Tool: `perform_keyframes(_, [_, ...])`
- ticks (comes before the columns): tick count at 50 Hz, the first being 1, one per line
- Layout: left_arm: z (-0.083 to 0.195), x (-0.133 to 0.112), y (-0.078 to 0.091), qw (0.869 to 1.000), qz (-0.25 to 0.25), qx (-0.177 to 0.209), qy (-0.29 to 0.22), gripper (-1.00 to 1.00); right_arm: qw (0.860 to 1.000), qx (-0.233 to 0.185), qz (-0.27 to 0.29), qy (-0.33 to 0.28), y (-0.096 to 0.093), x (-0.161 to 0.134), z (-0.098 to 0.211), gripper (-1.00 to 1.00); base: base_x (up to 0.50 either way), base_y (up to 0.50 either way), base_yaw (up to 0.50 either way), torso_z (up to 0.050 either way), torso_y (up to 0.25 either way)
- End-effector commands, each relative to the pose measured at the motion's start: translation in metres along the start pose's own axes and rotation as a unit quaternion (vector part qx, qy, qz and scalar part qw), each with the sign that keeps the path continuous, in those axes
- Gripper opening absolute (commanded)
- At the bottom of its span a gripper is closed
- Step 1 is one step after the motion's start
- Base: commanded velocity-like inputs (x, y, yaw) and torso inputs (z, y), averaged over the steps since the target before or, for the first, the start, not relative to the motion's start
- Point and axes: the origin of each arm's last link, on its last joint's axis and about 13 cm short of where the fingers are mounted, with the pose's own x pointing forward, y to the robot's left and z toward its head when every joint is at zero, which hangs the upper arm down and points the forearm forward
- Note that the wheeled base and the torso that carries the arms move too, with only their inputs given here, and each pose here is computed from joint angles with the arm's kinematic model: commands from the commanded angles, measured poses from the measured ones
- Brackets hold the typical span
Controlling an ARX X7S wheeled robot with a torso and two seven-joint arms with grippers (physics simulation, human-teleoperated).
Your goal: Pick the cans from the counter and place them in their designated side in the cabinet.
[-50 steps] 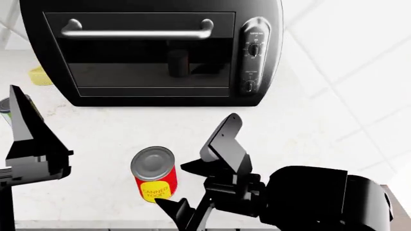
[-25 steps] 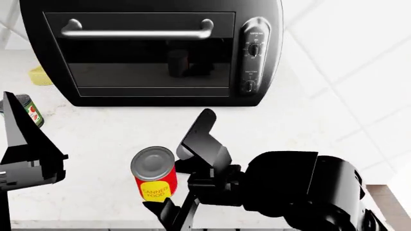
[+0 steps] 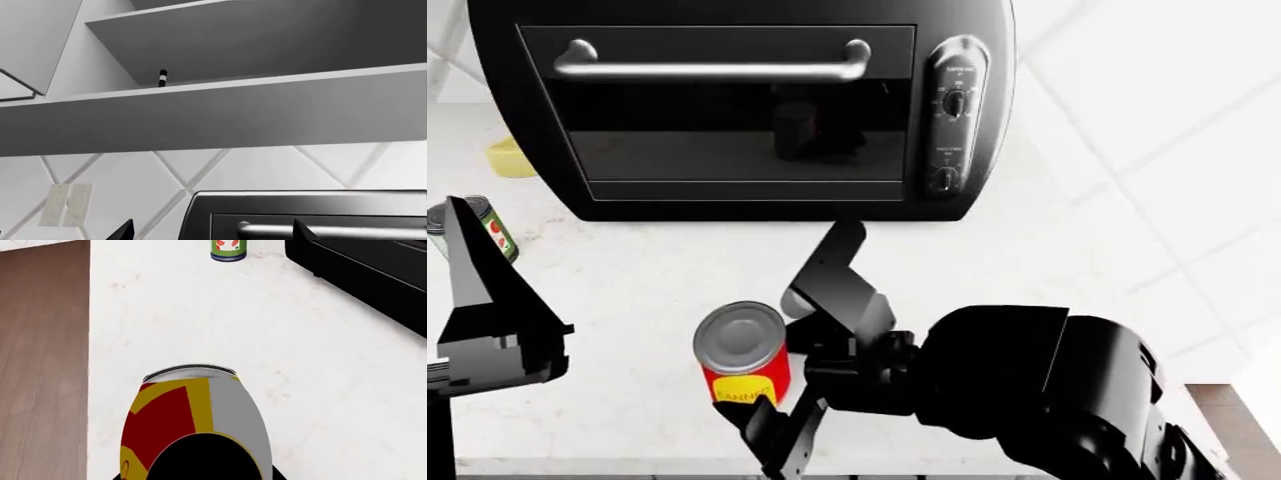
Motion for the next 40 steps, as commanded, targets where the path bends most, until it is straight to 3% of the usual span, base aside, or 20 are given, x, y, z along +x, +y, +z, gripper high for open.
perform_keyframes(1, [0.0,0.0,0.0,1.0,-0.003,0.0,0.002,1.0,0.999,-0.002,-0.026,-0.038,0.007,-0.005,0.002,-1.0,0.0,0.0,0.0,0.0,0.0])
perform_keyframes(16, [0.0,0.004,-0.001,0.999,-0.017,0.004,0.03,1.0,0.982,-0.032,-0.124,-0.137,0.035,-0.036,0.023,-1.0,0.0,0.0,0.0,0.0,0.001])
perform_keyframes(23, [-0.005,0.004,0.001,0.997,-0.009,0.022,0.076,1.0,0.967,-0.055,-0.169,-0.181,0.057,-0.055,0.045,-1.0,0.0,0.0,0.0,0.0,0.0])
perform_keyframes(31, [-0.008,0.001,0.0,0.988,-0.027,0.03,0.152,1.0,0.96,-0.048,-0.191,-0.197,0.059,-0.06,0.047,-1.0,0.0,0.0,0.0,0.0,0.0])
perform_keyframes(40, [-0.009,0.001,0.003,0.977,-0.004,0.025,0.21,1.0,0.958,-0.041,-0.193,-0.206,0.058,-0.06,0.047,-1.0,0.0,0.0,0.0,0.0,0.0])
